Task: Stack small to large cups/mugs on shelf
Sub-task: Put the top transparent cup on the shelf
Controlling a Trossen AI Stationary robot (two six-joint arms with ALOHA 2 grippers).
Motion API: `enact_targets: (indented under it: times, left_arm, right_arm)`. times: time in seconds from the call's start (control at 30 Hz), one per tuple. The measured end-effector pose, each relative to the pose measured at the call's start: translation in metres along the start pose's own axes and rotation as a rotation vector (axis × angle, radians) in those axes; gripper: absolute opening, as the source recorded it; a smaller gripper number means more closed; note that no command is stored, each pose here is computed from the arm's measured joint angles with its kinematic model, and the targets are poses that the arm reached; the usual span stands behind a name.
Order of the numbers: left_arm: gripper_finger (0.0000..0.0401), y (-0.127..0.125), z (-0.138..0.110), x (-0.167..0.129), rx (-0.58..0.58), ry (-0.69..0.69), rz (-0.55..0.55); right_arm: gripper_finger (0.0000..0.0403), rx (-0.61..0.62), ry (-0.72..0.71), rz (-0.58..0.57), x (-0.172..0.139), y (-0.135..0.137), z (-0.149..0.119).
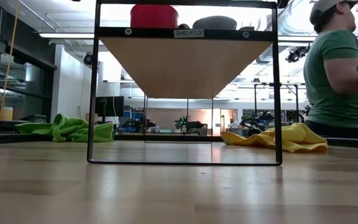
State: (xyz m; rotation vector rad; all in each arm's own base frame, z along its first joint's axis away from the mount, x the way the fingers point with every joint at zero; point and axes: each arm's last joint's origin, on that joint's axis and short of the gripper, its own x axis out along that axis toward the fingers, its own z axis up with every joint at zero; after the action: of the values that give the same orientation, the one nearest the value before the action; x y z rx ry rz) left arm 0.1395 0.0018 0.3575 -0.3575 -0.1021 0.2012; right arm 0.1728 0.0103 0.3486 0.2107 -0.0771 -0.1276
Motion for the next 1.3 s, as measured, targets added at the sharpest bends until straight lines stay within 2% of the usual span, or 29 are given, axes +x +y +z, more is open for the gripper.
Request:
enact_targets:
  times: [0.1,0.2,0.23,0.5,0.87,0.97,1.1,1.2,1.3]
  left_arm:
    - [0.0124,0.0,0.0,0.0,0.049,0.004,-0.012]
    - [0.0037,0.0,0.0,0.0,0.099,0.002,-0.014]
    - [0.002,0.0,0.0,0.0,0.109,-0.001,-0.012]
    - [0.0003,0.0,0.001,0.0,0.107,-0.005,-0.009]
    - [0.0,-0.001,0.001,0.0,0.131,-0.013,-0.008]
    - [0.0,0.0,0.001,0.0,0.132,-0.013,-0.003]
    - [0.0,0.0,0.001,0.0,0.133,-0.013,0.007]
    - [0.0,0.0,0.001,0.0,0.134,-0.011,0.017]
    - [0.0,0.0,0.001,0.0,0.134,-0.012,0.019]
  right_arm:
    - [0.0,0.0,0.0,0.0,0.0,0.0,0.0]
    - [0.0,0.0,0.0,0.0,0.0,0.0,0.0]
    - [0.0,-0.003,0.0,0.0,0.0,0.0,0.0]
    - [0.0,-0.025,0.0,0.0,0.0,0.0,0.0]
    - [0.0,0.003,0.026,0.016,-0.001,0.001,0.005]
    - [0.0,0.055,0.175,0.066,-0.004,0.008,0.022]
    - [0.0005,0.181,0.556,0.017,-0.01,0.018,0.032]
    - [0.0025,0.254,0.832,-0.038,-0.018,0.029,0.026]
    - [0.0063,0.306,1.072,-0.123,-0.027,0.04,0.004]
